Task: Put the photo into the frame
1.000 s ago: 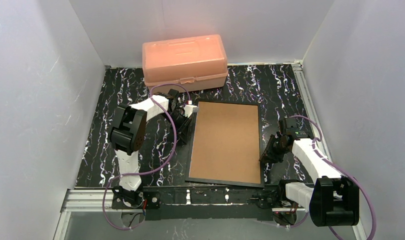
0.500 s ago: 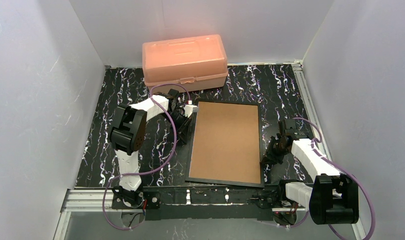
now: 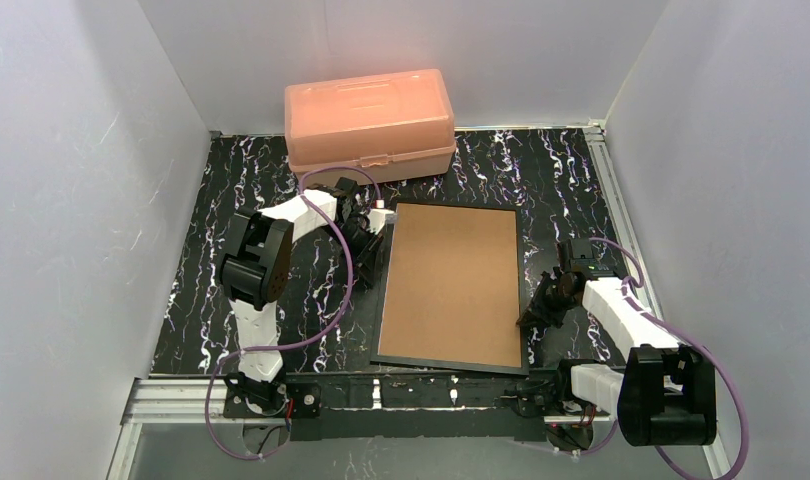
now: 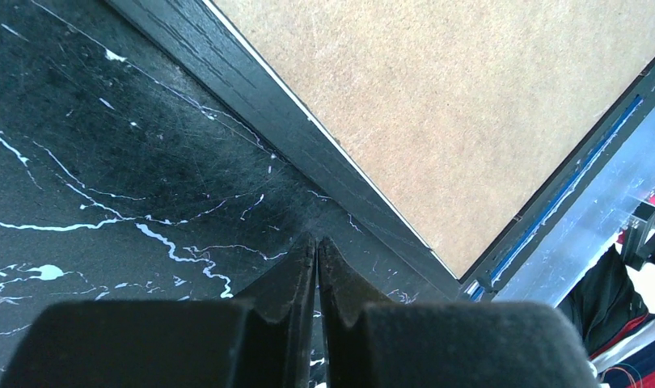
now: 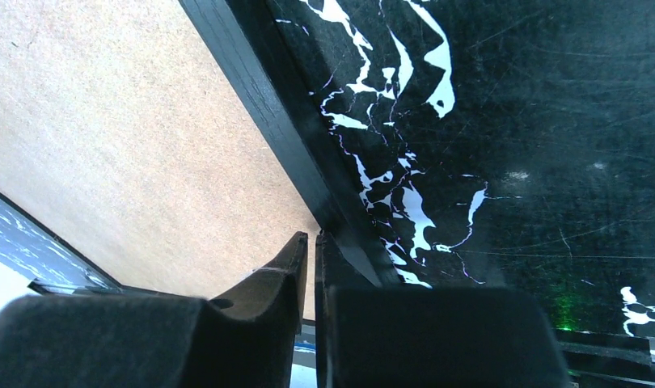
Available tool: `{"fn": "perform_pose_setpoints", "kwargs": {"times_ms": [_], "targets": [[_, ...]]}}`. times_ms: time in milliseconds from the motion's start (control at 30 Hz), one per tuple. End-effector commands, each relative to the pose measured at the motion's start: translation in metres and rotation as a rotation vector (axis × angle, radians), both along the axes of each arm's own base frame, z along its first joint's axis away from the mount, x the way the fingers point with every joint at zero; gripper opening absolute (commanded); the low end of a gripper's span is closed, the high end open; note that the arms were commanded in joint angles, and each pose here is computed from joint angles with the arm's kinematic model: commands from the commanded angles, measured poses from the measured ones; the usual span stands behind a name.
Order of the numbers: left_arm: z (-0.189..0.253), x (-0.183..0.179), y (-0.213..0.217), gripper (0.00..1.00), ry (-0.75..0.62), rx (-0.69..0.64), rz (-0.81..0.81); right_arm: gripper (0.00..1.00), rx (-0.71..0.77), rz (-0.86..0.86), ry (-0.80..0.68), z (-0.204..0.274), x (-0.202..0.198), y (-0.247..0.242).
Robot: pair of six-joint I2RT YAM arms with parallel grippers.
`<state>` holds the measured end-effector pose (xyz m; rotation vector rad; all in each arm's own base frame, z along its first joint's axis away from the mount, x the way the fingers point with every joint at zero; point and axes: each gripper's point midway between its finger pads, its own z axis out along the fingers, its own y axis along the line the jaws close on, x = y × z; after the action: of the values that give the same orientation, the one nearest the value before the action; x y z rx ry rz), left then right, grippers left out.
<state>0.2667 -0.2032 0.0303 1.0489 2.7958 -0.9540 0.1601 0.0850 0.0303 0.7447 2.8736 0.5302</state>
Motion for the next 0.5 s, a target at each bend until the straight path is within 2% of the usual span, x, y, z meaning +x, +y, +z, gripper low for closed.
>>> {"fn": "perform_pose_setpoints", "kwargs": {"times_ms": [0,467], "targets": [[0.017,0.004,-0.006,0.04,-0.019,-0.054,-0.009,0.16,-0.028,-0.014,0.005,-0.014,0.0,-0.004],[0.017,0.004,-0.008,0.02,-0.002,-0.089,-0.007,0.15,-0.011,0.022,0.088,-0.024,-0.019,0.0]]}}
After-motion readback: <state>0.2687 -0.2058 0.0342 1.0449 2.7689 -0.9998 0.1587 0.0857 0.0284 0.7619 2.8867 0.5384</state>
